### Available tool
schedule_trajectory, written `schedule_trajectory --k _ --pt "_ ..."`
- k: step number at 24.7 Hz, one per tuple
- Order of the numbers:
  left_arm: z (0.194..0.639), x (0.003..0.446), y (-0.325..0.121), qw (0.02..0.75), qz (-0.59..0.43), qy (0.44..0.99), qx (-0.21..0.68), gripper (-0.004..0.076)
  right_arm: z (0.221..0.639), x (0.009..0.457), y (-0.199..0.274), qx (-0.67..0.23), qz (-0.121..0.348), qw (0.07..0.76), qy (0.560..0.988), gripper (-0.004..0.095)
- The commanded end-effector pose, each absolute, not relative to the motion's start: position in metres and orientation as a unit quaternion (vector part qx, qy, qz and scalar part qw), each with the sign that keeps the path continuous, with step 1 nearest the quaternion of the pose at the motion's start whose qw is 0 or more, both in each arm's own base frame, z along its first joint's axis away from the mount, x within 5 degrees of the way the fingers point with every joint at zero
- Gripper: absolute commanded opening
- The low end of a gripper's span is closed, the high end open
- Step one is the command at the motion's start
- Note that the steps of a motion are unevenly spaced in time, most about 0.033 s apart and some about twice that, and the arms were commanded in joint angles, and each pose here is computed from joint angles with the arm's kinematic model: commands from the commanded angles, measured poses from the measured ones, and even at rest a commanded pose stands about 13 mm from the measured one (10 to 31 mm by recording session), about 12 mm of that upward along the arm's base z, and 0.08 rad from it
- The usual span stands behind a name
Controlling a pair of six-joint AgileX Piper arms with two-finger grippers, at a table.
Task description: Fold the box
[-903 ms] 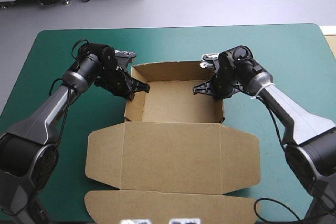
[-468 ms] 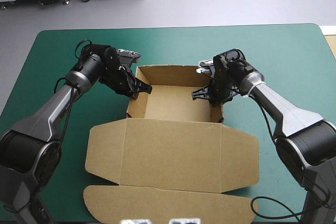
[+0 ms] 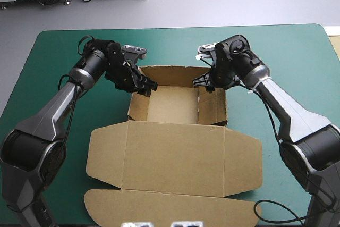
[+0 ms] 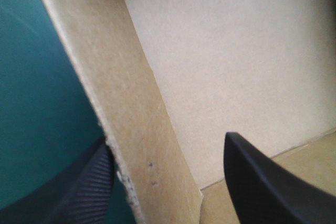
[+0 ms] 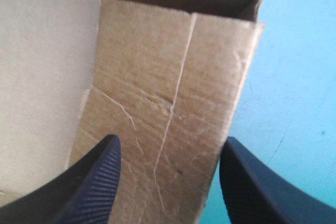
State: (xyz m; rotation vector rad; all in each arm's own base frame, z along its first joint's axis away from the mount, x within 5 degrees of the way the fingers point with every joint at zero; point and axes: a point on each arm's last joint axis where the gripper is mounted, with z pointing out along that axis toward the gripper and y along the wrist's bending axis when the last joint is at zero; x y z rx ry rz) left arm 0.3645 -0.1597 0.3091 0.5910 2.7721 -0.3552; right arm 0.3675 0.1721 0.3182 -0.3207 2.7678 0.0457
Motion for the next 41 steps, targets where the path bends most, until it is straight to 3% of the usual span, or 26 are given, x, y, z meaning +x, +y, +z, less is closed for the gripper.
schedule_trajectory --k 1,9,11,12,15,22,26,33,35,36,41 --pt "0.371 0.352 -0.157 0.219 -0.133 0.942 0.217 0.0446 0.382 0.35 0.162 -0.115 0.033 0.26 0.958 0.0523" --pt "0.459 0.33 -0.144 0.34 -0.137 0.91 0.195 0.0421 0.447 0.316 0.143 -0.105 0.057 0.347 0.93 0.0523" --pt "0.494 0.306 -0.135 0.391 -0.146 0.888 0.194 0.0328 0.467 0.3 0.131 -0.076 0.055 0.378 0.921 0.0523" --pt "0.513 0.287 -0.128 0.415 -0.159 0.878 0.18 0.0214 0.477 0.292 0.124 -0.056 0.057 0.392 0.916 0.0512" --pt "0.538 0.256 -0.116 0.451 -0.166 0.858 0.18 0.002 0.48 0.29 0.117 -0.042 0.069 0.392 0.916 0.0482" --pt "0.571 0.2 -0.093 0.511 -0.162 0.822 0.189 -0.0009 0.436 0.318 0.103 0.02 0.124 0.3 0.946 0.0441" --pt "0.553 0.184 -0.085 0.487 -0.148 0.838 0.198 -0.0009 0.396 0.333 0.109 0.008 0.154 0.227 0.962 0.0441" --pt "0.453 0.137 -0.056 0.414 -0.085 0.889 0.176 -0.0009 0.342 0.358 0.12 0.01 0.151 0.157 0.976 0.0419" --pt "0.432 0.114 -0.046 0.404 -0.084 0.894 0.173 -0.0009 0.328 0.364 0.123 0.011 0.147 0.132 0.98 0.0305" --pt "0.421 0.101 -0.041 0.403 -0.086 0.895 0.17 -0.0009 0.321 0.367 0.126 0.008 0.153 0.119 0.981 0.0203" --pt "0.396 0.067 -0.028 0.413 -0.09 0.892 0.161 -0.0009 0.305 0.374 0.135 -0.008 0.181 0.094 0.979 -0.0011"
